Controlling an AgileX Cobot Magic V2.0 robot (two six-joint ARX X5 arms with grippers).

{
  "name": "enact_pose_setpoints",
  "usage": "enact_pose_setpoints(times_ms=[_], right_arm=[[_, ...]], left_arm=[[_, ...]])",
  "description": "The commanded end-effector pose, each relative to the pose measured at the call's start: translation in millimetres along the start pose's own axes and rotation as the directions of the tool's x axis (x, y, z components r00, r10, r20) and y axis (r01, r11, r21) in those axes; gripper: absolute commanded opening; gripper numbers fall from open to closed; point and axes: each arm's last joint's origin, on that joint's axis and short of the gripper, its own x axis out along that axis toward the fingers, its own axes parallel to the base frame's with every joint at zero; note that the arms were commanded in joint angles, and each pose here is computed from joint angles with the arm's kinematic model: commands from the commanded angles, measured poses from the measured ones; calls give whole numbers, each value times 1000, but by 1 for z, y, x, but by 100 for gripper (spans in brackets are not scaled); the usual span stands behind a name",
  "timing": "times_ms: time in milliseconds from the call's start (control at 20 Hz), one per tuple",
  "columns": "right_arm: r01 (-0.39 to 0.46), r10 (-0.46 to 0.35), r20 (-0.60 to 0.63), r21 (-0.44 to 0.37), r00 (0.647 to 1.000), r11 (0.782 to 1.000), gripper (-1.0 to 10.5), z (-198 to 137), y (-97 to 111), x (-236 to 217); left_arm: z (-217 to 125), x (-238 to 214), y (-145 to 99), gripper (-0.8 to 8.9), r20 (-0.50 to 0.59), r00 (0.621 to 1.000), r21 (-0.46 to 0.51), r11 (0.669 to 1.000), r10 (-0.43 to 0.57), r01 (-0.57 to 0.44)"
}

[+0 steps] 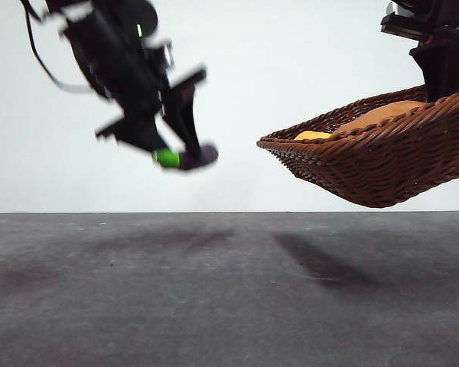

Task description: Help me put the vegetables on the table into the basket

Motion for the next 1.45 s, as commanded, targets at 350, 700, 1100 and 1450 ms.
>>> enact_pose_setpoints(times_ms=[350, 700, 1100, 1450], right_arm=[[-43, 43, -5, 57, 999, 997, -8, 1, 6, 4], [-86, 86, -26, 14, 996, 996, -8, -1, 24, 6], [-234, 229, -58, -116, 972, 965, -8, -5, 54, 9], [-231, 224, -67, -121, 972, 965, -8, -6, 56, 9]], left_arm=[[-25, -53, -81, -4, -82, 991, 150, 982, -105, 116], [-34, -45, -141, -4, -28, 972, 240, 942, -235, 235], [-32, -35, -142, 27, -1, 979, 161, 967, -202, 200], [-31, -35, -143, 539, 17, 977, 163, 965, -210, 205]])
